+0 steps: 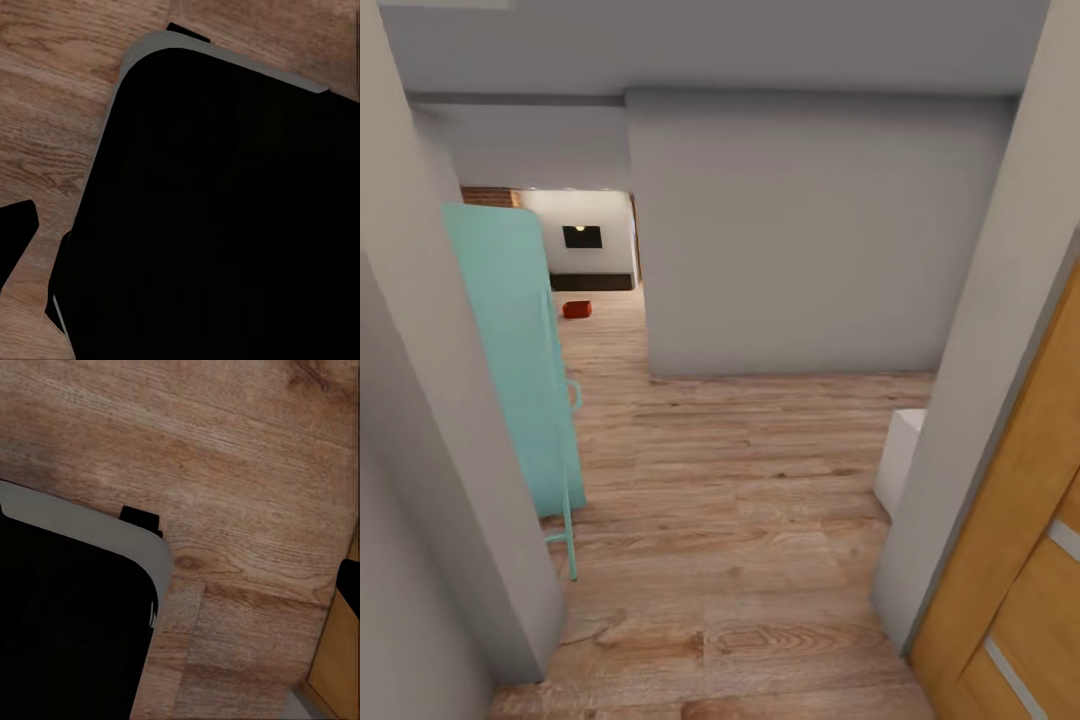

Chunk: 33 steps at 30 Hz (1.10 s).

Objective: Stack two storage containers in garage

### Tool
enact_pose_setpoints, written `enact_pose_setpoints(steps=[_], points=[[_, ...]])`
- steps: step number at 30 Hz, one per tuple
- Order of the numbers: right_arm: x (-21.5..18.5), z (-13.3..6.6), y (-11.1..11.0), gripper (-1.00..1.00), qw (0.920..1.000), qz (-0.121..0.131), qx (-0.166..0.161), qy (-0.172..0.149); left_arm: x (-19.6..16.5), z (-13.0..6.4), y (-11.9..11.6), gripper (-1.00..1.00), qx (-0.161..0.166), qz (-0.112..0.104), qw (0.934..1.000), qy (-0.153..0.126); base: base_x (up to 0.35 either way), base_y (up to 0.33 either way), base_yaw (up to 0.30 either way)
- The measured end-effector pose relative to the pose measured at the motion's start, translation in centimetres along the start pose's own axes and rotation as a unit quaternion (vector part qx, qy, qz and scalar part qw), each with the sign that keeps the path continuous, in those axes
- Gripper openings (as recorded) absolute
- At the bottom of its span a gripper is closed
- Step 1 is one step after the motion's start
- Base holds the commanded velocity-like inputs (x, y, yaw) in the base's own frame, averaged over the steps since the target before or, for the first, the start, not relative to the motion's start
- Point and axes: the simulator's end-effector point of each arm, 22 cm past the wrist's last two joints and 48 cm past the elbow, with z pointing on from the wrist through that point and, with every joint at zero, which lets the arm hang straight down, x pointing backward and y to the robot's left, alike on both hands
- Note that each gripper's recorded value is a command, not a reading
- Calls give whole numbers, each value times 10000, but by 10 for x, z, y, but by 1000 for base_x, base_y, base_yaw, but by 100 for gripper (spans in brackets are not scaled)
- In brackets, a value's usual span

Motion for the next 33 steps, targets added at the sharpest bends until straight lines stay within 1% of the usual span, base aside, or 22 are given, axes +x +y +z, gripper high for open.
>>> enact_pose_setpoints(steps=[6, 20, 33], points=[[0, 0, 0, 100, 10000, -2, -3, -1, 0, 0, 0, 100, 0, 0, 10000, 0, 323, -20, 0], [0, 0, 0, 100, 10000, 1, 3, 1, 0, 0, 0, 100, 0, 15, 10000, -2, 324, -104, 0], [0, 0, -1, 100, 10000, 0, 6, 2, 0, 0, 0, 100, 0, 15, 10000, 2, 324, -12, 0]])
